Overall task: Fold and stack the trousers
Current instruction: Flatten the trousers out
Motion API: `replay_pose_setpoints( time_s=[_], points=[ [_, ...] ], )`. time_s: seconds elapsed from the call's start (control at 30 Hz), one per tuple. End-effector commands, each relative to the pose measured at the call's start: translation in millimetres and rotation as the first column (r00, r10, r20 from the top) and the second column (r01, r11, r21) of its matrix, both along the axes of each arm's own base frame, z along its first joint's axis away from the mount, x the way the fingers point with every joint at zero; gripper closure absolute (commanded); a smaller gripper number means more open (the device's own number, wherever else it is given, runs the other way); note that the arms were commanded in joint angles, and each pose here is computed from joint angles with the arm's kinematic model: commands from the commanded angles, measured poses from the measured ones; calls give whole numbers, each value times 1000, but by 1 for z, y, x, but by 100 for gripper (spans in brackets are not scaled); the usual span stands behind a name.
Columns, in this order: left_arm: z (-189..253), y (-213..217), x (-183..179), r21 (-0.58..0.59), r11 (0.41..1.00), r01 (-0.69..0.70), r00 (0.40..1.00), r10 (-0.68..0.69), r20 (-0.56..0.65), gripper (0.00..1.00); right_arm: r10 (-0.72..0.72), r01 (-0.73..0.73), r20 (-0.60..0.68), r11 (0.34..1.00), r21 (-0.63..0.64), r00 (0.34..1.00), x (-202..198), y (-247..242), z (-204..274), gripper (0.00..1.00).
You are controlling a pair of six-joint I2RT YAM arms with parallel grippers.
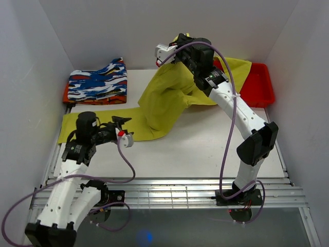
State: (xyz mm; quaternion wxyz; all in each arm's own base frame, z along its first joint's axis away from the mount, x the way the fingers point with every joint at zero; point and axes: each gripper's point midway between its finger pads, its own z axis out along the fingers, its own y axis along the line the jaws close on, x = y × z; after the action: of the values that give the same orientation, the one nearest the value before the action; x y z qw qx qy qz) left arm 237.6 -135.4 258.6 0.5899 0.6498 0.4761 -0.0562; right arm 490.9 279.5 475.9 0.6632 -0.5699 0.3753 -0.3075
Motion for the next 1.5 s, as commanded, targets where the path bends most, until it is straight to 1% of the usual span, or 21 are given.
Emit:
replay_pose_setpoints(
  time_s=[0.0, 0.17, 0.27, 0.43, 0.57, 0.67, 0.7, 0.87, 0.93, 0.97, 1.0, 1.07, 1.1, 1.13, 1.17, 1.2, 1.3, 1.33, 1.4, 1.43, 1.47],
  points=[
    [-22, -27, 48, 87, 990, -111, 994, 112, -6, 32, -28, 9, 126, 989, 150, 992, -24, -20, 71, 92],
    [-15, -62, 72, -7, 990, -139, 965, 133, -225, 34, -41, 23, 119, 989, 147, 992, -38, -34, 76, 92],
    [-13, -44, 72, -83, 980, -182, 952, 155, -263, 34, -51, 45, 58, 994, 101, 997, -65, -58, 70, 92],
    [-23, 33, 82, -137, 908, -396, 859, 313, -405, 34, -111, 111, -15, 994, 2, 994, -128, -136, 38, 92],
    [-24, 49, 88, -161, 875, -456, 819, 342, -461, 34, -193, 183, -98, 978, -101, 976, -166, -185, -28, 92],
    [-13, 34, 96, -214, 885, -414, 813, 254, -525, 30, -263, 243, -137, 959, -145, 955, -211, -221, -53, 92],
    [-11, 29, 101, -218, 885, -411, 806, 242, -540, 29, -288, 250, -195, 948, -198, 938, -219, -229, -85, 92],
    [-9, -24, 135, -165, 911, -378, 830, 254, -497, 26, -367, 252, -349, 909, -332, 862, -289, -271, -187, 92],
    [-25, -47, 145, -148, 914, -379, 792, 237, -562, 26, -396, 243, -409, 894, -377, 822, -301, -279, -233, 92],
    [-18, -52, 153, -149, 911, -384, 786, 237, -571, 26, -405, 225, -438, 885, -407, 803, -306, -282, -250, 90],
    [-40, -62, 155, -116, 913, -390, 731, 231, -643, 27, -412, 201, -460, 875, -440, 786, -309, -283, -267, 85],
    [-49, -69, 159, -105, 913, -395, 701, 226, -676, 28, -400, 176, -487, 880, -442, 777, -310, -280, -273, 69],
    [-48, -76, 161, -119, 910, -397, 694, 213, -688, 28, -393, 160, -519, 885, -436, 759, -310, -276, -275, 40],
    [-53, -80, 162, -118, 909, -400, 682, 209, -701, 28, -381, 139, -543, 891, -433, 748, -312, -274, -276, 27],
    [-53, -82, 164, -121, 906, -407, 678, 210, -704, 28, -358, 117, -565, 901, -417, 743, -317, -270, -267, 4],
    [-48, -90, 167, -136, 906, -400, 689, 200, -696, 28, -361, 115, -579, 902, -417, 731, -314, -269, -266, 10],
    [-52, -112, 180, -117, 906, -407, 692, 223, -686, 27, -349, 139, -576, 916, -377, 739, -308, -264, -244, 10],
    [-31, -122, 193, -148, 900, -410, 713, 215, -668, 27, -338, 153, -585, 927, -342, 737, -306, -261, -238, 10],
    [-55, -139, 212, -104, 895, -434, 641, 226, -733, 28, -306, 173, -584, 946, -272, 752, -298, -253, -211, 10],
    [-25, -150, 231, -163, 885, -437, 665, 195, -721, 28, -301, 189, -580, 951, -246, 757, -293, -251, -202, 10],
    [-48, -162, 242, -145, 869, -472, 586, 186, -789, 29, -301, 222, -585, 953, -204, 753, -289, -250, -195, 10]
  ],
)
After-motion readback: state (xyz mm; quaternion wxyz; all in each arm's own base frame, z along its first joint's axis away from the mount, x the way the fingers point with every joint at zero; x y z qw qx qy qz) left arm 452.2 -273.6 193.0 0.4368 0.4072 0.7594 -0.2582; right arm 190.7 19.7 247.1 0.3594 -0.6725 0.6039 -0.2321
